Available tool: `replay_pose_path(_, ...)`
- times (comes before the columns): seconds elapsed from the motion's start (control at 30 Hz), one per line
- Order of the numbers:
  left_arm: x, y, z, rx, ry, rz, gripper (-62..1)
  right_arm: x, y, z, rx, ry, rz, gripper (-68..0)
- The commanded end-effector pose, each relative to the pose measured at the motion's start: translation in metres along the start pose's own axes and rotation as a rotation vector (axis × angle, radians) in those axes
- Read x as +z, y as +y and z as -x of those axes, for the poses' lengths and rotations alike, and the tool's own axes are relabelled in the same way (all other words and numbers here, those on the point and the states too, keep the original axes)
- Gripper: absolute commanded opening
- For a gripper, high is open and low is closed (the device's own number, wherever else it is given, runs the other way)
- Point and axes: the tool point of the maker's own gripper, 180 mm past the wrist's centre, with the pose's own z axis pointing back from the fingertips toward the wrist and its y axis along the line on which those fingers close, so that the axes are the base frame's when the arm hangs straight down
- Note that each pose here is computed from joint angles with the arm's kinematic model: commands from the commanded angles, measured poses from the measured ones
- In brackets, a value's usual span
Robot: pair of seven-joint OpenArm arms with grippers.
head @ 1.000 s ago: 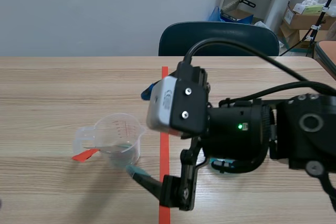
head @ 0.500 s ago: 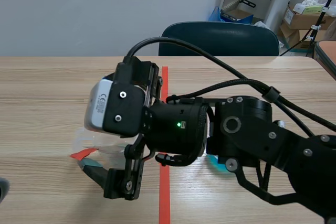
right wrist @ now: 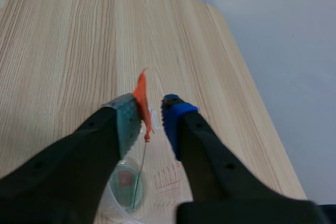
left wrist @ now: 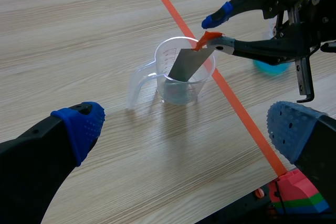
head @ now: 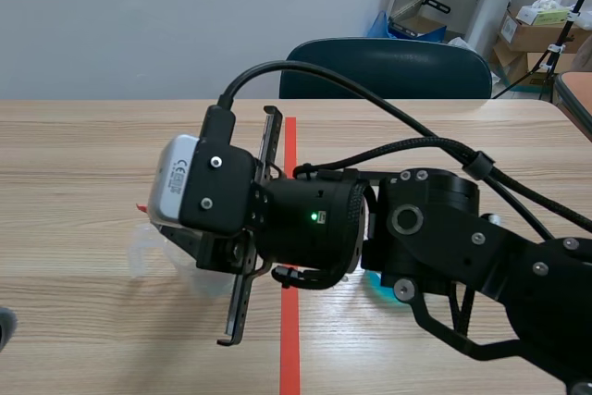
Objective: Do the redox reaction experiment
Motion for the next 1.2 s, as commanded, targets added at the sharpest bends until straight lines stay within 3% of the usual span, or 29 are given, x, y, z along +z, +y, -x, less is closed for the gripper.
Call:
replay_pose_path(0.0,-0.001,-0.002,-0.009,0.001,-0.032,0.005,1.4,0.000,-0.005,-0.007,0.003,-0.019,0.013,-64.4)
replay_pose_path(0.03,-0.001,-0.002,-0.009,0.001,-0.032,0.005,1.4,0.000,-0.005,-0.006,0.003,-0.017,0.013,-67.1)
replay_pose_path(0.2,-0.001,-0.002,-0.009,0.001,-0.032,0.005,1.4,0.000,-0.006,-0.007,-0.016,-0.020,0.018,-66.7)
replay_pose_path(0.47,-0.001,-0.002,-0.009,0.001,-0.033,0.005,1.4,0.004,-0.033,-0.012,-0.166,0.016,0.094,-66.7)
replay_pose_path(0.7,-0.001,-0.002,-0.009,0.000,-0.033,0.004,1.4,0.009,-0.056,-0.039,-0.205,0.038,0.137,-66.7)
replay_pose_path(0.93,-0.001,-0.002,-0.009,0.000,-0.033,0.004,1.4,0.008,-0.076,-0.065,-0.255,0.045,0.121,-66.7)
replay_pose_path(1.17,-0.001,-0.002,-0.009,0.000,-0.033,0.005,1.4,0.012,-0.097,-0.097,-0.226,0.022,0.144,-66.7)
